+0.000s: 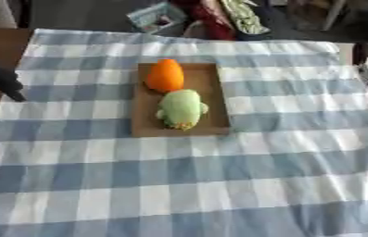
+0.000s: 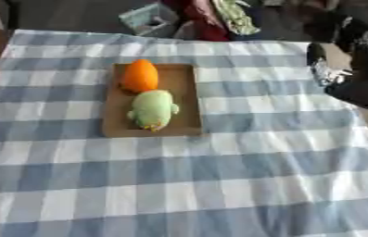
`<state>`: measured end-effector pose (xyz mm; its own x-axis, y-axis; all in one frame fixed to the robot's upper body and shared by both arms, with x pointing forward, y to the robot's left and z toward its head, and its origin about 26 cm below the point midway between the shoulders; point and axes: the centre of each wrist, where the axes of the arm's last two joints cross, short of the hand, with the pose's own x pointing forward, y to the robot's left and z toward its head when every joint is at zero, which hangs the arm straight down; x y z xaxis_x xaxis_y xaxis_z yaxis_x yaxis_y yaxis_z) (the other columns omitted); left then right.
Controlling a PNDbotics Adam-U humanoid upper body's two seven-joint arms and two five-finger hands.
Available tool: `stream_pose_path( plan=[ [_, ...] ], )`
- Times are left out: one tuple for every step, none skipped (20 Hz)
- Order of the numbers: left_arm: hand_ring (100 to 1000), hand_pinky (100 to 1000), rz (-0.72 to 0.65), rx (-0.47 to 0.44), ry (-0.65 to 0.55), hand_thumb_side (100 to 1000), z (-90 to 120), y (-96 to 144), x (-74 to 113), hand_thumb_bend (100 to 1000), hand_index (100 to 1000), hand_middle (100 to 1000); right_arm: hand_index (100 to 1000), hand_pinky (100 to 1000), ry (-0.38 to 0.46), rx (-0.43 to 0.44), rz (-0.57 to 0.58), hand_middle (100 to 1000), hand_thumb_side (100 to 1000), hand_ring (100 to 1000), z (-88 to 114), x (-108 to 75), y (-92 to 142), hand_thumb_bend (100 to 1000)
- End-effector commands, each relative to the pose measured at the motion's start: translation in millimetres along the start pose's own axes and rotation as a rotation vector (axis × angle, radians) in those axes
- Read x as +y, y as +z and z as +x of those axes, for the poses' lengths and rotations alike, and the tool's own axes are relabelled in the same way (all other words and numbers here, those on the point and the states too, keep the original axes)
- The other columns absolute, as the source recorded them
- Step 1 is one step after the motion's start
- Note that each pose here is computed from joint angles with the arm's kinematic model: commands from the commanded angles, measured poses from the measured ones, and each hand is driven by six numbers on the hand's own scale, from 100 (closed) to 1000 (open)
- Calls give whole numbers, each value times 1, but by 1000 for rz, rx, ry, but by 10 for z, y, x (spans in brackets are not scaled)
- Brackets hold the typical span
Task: Pick up objects on the table and place them in the box.
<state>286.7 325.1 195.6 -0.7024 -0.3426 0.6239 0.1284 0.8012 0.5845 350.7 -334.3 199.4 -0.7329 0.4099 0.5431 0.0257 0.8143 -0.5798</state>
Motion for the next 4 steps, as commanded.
stream_pose_path(
  plan=[
    [562,752,6,-17,-12,816,24,14,47,100,724,576,870,828,0,-24,-28,725,480,813,88,-64,-18,100],
    [563,752,4,-17,-9,817,17,23,42,100,724,576,870,828,-6,-21,-30,725,482,813,85,-51,-4,100],
    [566,753,1,-17,-5,817,8,32,35,100,724,579,870,828,-13,-15,-31,724,501,813,76,-37,12,100],
    [566,753,-1,-17,-2,817,1,41,29,100,723,579,870,828,-18,-10,-31,724,503,813,66,-23,27,100]
  ],
)
